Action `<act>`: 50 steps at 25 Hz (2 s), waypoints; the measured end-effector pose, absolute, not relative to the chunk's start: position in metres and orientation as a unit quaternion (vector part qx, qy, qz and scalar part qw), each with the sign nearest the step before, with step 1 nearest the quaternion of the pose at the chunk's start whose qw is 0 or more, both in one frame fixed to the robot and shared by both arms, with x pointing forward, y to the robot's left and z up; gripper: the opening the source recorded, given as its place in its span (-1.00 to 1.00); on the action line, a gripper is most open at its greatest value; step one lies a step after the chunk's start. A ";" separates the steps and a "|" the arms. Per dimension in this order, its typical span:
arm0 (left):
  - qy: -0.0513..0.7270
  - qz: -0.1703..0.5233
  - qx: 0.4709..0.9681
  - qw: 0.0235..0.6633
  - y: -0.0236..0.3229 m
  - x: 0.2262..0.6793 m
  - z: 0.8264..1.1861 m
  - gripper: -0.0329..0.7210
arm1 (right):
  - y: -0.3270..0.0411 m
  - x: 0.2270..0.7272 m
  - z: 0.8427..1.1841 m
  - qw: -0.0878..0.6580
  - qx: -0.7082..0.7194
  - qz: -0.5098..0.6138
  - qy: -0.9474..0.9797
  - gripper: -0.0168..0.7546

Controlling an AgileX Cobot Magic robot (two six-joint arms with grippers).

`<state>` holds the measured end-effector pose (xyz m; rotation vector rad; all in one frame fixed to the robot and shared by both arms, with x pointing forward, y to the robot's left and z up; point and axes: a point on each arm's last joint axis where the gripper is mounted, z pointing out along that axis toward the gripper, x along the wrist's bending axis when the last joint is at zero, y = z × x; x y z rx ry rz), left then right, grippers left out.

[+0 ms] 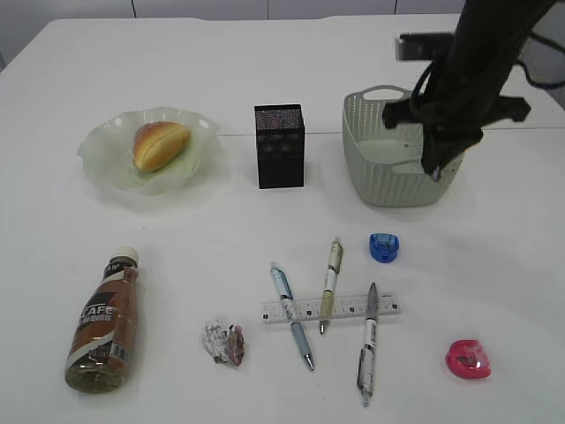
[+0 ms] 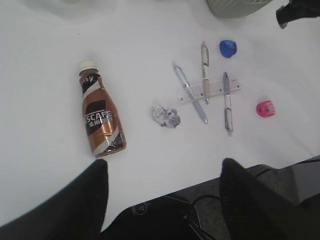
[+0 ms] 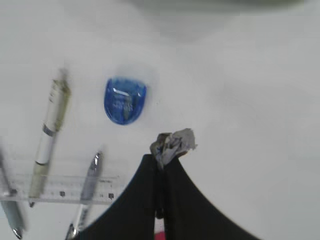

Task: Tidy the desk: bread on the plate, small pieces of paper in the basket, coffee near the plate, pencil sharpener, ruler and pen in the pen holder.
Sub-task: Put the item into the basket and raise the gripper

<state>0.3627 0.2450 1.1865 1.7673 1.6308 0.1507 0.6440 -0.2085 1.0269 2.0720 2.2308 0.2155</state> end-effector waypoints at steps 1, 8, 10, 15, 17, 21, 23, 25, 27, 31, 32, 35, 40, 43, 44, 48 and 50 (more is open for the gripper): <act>0.632 0.058 0.685 0.358 0.245 0.363 1.187 0.43 | -0.208 0.647 1.037 0.057 0.676 0.083 0.730 -0.92; 0.631 0.054 0.684 0.361 0.244 0.362 1.187 0.43 | -0.214 0.667 1.082 0.168 0.655 0.140 0.723 -0.92; 0.631 0.050 0.684 0.363 0.243 0.362 1.187 0.43 | -0.216 0.672 1.085 0.196 0.646 0.153 0.722 -0.92; 0.629 0.038 0.683 0.370 0.241 0.361 1.188 0.43 | -0.215 0.681 1.082 0.223 0.635 0.171 0.720 -0.92; 0.629 0.037 0.683 0.370 0.241 0.361 1.188 0.43 | -0.214 0.687 1.074 0.224 0.633 0.171 0.721 -0.92; 0.629 0.036 0.683 0.371 0.241 0.361 1.188 0.43 | -0.212 0.695 1.059 0.226 0.630 0.171 0.724 -0.92; 0.629 0.035 0.683 0.371 0.241 0.361 1.188 0.43 | -0.212 0.698 1.054 0.226 0.628 0.170 0.724 -0.92; 0.629 0.035 0.683 0.371 0.241 0.361 1.188 0.43 | -0.211 0.701 1.050 0.227 0.627 0.168 0.726 -0.92; 0.629 0.035 0.683 0.371 0.241 0.361 1.188 0.43 | -0.211 0.703 1.044 0.228 0.626 0.166 0.727 -0.92; 0.628 0.035 0.682 0.372 0.241 0.361 1.188 0.43 | -0.210 0.708 1.037 0.230 0.625 0.170 0.726 -0.90; 0.628 0.035 0.682 0.372 0.241 0.361 1.188 0.43 | -0.210 0.708 1.036 0.231 0.624 0.170 0.727 -0.89; 0.628 0.035 0.682 0.372 0.241 0.361 1.188 0.43 | -0.210 0.710 1.036 0.239 0.621 0.177 0.725 -0.83; 0.628 0.035 0.682 0.372 0.241 0.361 1.188 0.43 | -0.211 0.712 1.035 0.248 0.625 0.178 0.719 -0.65; 0.628 0.034 0.682 0.372 0.241 0.361 1.188 0.43 | -0.210 0.714 1.034 0.251 0.624 0.181 0.717 -0.41; 0.628 0.034 0.682 0.372 0.241 0.361 1.188 0.43 | -0.210 0.714 1.035 0.252 0.624 0.184 0.716 -0.29; 0.628 0.034 0.682 0.372 0.241 0.361 1.188 0.43 | -0.210 0.716 1.036 0.256 0.631 0.194 0.706 0.23; 0.628 0.034 0.682 0.372 0.241 0.361 1.188 0.43 | -0.210 0.716 1.036 0.257 0.632 0.194 0.705 0.36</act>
